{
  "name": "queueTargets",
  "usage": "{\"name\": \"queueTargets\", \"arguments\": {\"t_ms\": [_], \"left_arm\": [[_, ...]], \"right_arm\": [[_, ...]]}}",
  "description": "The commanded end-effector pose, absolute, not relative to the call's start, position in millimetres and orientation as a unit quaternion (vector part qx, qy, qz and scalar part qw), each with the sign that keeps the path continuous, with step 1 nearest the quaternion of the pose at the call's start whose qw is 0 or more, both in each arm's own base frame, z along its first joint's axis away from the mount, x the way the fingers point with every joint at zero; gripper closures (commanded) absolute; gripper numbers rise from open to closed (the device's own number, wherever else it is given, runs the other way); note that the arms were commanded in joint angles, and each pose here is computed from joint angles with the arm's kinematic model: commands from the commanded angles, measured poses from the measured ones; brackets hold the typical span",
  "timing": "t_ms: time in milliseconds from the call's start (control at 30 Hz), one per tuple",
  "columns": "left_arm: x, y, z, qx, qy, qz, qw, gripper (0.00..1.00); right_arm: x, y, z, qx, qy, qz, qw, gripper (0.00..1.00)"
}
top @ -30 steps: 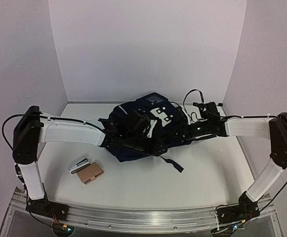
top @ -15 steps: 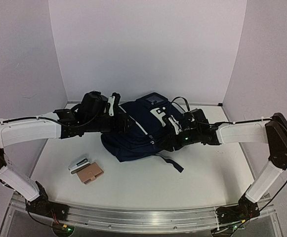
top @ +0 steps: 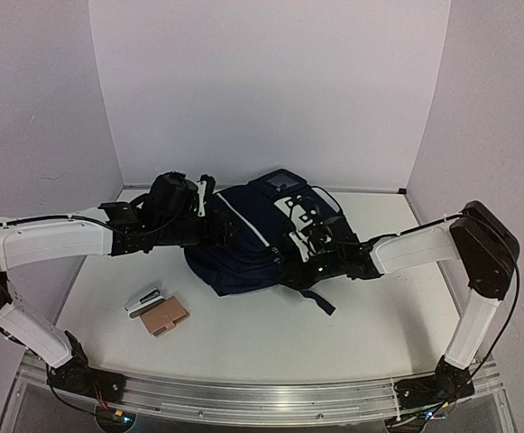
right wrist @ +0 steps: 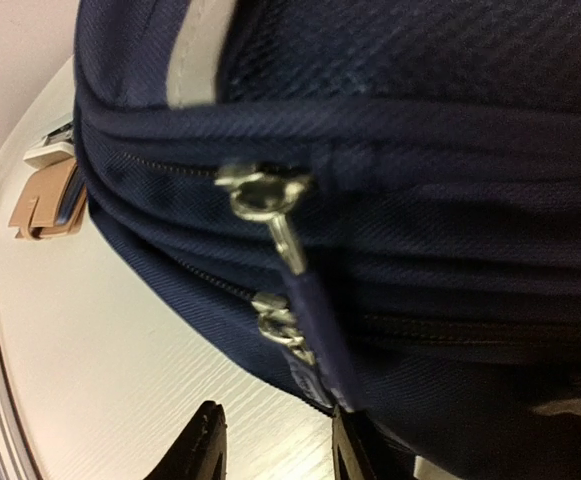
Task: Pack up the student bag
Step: Zip the student bag at the center of the board.
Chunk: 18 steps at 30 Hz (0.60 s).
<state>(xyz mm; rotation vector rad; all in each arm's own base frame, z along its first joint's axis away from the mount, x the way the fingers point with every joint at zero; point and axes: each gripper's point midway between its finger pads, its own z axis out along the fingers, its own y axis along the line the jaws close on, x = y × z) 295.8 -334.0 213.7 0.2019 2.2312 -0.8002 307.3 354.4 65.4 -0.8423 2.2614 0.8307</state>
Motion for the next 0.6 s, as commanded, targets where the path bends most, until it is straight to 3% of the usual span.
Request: {"name": "queueTargets", "arguments": {"t_ms": [0, 167, 267, 567], "left_arm": [[298.1, -329.5, 197.5, 0.057, 0.878, -0.309, 0.361, 0.32], [299.0, -334.7, 190.4, 0.058, 0.88, -0.313, 0.352, 0.32], [300.5, -335.2, 189.2, 0.058, 0.881, -0.311, 0.352, 0.32], [308.4, -316.5, 155.8, -0.002, 0.902, -0.292, 0.317, 0.33]], "right_arm": [[332.5, 363.8, 103.7, -0.295, 0.829, 0.314, 0.357, 0.65], [334.0, 364.9, 120.4, -0.283, 0.822, 0.326, 0.371, 0.58], [336.7, 366.5, 119.9, -0.281, 0.821, 0.327, 0.374, 0.59], [335.5, 364.1, 107.6, -0.287, 0.826, 0.316, 0.367, 0.99]]}}
